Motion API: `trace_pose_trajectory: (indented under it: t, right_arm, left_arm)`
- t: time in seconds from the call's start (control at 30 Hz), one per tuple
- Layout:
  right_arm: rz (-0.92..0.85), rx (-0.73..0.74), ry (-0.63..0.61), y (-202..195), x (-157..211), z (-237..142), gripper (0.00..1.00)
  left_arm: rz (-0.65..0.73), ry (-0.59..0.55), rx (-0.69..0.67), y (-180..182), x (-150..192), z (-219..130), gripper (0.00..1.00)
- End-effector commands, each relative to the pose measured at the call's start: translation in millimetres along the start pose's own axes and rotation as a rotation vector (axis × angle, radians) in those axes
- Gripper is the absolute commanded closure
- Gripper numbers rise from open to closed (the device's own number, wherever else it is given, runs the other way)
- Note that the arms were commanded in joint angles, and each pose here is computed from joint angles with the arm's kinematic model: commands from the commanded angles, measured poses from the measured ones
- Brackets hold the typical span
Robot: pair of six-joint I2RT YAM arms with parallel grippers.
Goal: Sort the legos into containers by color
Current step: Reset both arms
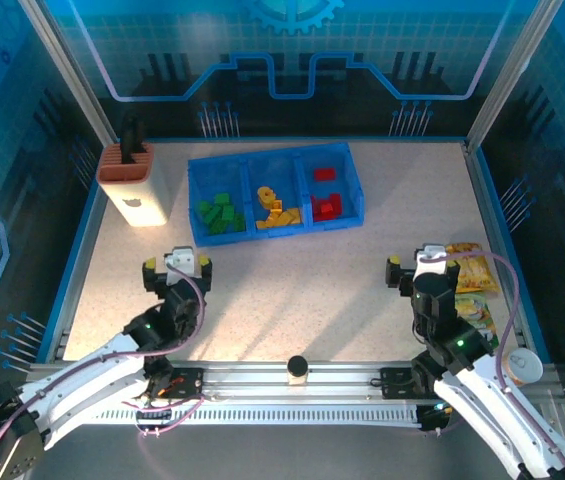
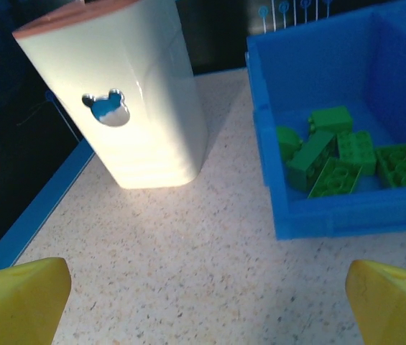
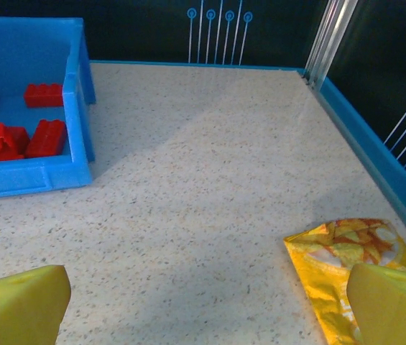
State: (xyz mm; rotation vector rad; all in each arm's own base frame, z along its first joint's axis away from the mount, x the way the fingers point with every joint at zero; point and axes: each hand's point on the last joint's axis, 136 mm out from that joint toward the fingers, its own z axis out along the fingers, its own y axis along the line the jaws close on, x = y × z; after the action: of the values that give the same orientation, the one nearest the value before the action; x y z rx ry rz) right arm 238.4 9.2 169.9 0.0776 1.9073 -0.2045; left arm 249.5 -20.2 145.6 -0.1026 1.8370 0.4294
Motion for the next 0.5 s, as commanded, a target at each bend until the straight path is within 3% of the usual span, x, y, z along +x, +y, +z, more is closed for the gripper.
trace_pose_trajectory:
  t: [0.0,0.17,0.47]
  right_arm:
    - [-0.061,0.024,-0.035,-0.3,5.2,5.3,0.0]
    - [-0.092,-0.007,0.004,8.2,32.3,13.2,0.0]
    - [-0.067,0.077,-0.028,-0.4,23.8,30.3,0.0]
  left_arm:
    - [-0.063,-0.056,-0.035,7.2,-4.5,2.6,0.01]
    - [-0.079,-0.044,-0.029,10.6,-3.0,4.4,0.01]
    - [-0.094,-0.059,-0.017,12.3,-3.9,10.1,0.01]
